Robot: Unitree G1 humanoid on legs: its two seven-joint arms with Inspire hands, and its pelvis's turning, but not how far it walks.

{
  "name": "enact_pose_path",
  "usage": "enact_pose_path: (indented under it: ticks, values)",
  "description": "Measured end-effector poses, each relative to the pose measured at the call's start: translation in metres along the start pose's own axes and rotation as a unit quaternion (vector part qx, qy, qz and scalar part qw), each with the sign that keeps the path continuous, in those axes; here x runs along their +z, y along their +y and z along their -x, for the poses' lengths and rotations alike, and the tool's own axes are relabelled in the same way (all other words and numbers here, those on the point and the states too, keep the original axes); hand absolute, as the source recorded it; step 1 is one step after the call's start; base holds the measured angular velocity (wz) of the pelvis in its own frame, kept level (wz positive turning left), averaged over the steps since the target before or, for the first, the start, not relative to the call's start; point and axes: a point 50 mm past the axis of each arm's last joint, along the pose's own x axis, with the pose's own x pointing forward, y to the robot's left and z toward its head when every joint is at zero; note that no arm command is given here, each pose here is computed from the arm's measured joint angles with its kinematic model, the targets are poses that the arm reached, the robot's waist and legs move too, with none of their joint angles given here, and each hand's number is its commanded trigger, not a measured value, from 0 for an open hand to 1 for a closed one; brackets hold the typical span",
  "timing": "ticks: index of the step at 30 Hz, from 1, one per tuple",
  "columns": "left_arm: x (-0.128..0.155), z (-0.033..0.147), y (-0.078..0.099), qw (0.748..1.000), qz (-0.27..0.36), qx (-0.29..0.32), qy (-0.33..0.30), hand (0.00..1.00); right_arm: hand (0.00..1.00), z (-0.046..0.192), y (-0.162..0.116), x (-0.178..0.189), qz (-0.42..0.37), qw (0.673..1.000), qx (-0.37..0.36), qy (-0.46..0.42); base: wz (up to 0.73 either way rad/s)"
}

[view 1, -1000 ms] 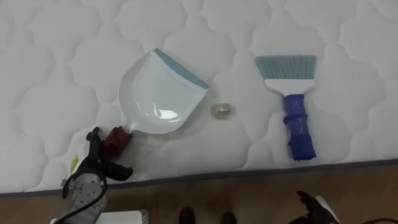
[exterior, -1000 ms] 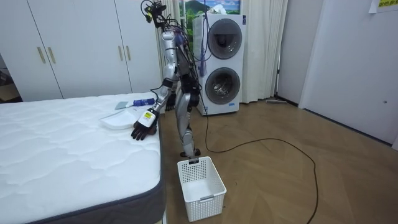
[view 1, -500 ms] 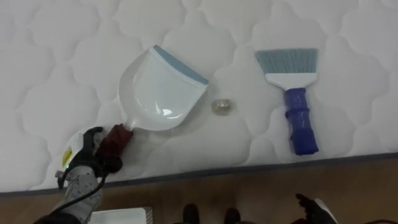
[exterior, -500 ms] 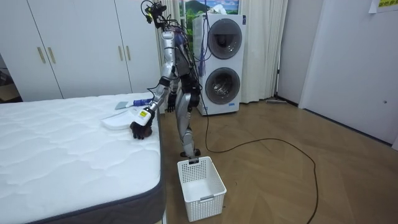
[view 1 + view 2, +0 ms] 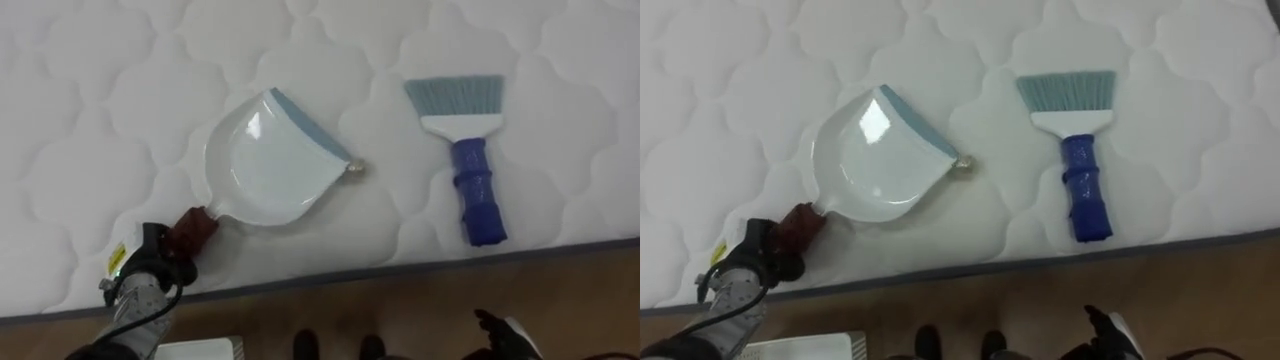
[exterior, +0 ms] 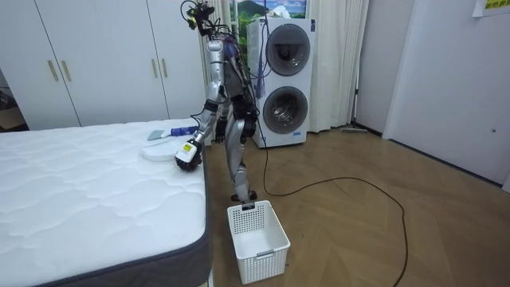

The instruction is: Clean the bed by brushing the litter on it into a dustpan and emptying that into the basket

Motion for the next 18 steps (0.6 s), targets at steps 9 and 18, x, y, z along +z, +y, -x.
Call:
enact_pose_path:
  ticks: [9,18]
  values:
    - [-0.0029,-0.0004,0.0016,1.0,-0.005,0.005,0.005,1.0,0.0,0.0007,0.0032,-0.0019,0.008,1.0,0.006,0.002,-0.02]
    - [-0.0038,-0.0002,0.0022,1.0,-0.011,0.01,0.004,1.0,0.0,0.0012,0.0039,-0.002,-0.01,1.0,-0.002,0.002,0.0]
